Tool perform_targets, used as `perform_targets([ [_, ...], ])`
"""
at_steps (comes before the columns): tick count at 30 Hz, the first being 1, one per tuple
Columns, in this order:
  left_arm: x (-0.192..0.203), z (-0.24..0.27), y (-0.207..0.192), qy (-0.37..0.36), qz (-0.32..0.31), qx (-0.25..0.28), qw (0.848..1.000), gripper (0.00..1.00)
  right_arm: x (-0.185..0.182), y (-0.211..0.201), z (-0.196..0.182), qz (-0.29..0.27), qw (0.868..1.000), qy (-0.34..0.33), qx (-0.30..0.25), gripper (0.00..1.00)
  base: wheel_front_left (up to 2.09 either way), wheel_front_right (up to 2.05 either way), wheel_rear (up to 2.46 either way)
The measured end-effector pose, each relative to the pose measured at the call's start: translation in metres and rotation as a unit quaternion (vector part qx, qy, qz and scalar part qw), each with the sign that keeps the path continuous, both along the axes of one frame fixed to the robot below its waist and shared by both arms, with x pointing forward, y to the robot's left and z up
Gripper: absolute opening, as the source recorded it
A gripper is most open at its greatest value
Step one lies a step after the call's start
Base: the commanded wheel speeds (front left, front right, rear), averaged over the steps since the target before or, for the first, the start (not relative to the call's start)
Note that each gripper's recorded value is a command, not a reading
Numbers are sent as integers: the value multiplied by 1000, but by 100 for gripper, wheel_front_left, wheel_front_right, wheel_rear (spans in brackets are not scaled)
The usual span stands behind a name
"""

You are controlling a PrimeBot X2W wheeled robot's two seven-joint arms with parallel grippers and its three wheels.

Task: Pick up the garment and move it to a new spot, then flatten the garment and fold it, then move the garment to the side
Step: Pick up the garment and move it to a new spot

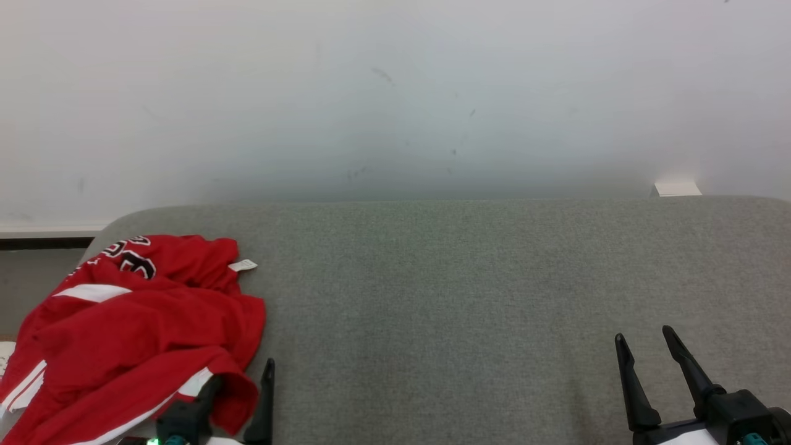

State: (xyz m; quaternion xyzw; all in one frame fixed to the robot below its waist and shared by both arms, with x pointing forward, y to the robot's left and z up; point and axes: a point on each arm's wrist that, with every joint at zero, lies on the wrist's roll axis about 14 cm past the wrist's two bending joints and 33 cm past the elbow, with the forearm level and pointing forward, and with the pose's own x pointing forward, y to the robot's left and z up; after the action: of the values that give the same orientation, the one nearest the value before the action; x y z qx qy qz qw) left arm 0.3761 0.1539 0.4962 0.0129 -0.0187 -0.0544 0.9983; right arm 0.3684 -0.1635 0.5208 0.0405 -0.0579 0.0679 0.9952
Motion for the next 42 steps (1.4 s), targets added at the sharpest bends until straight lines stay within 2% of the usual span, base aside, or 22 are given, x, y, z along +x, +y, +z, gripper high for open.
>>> perform_targets([
  [11, -7, -9, 16, 14, 19, -1, 1000, 100, 6, 19, -5, 28, 1000, 9, 0, 100, 0, 0, 0],
  [22, -25, -13, 55, 19, 79, -9, 997, 100, 15, 58, -8, 86, 996, 14, 0, 100, 0, 0, 0],
  [42, -85, -13, 137, 17, 210, -10, 978, 100, 26, 154, -13, 216, 976, 26, 5, 100, 0, 0, 0],
])
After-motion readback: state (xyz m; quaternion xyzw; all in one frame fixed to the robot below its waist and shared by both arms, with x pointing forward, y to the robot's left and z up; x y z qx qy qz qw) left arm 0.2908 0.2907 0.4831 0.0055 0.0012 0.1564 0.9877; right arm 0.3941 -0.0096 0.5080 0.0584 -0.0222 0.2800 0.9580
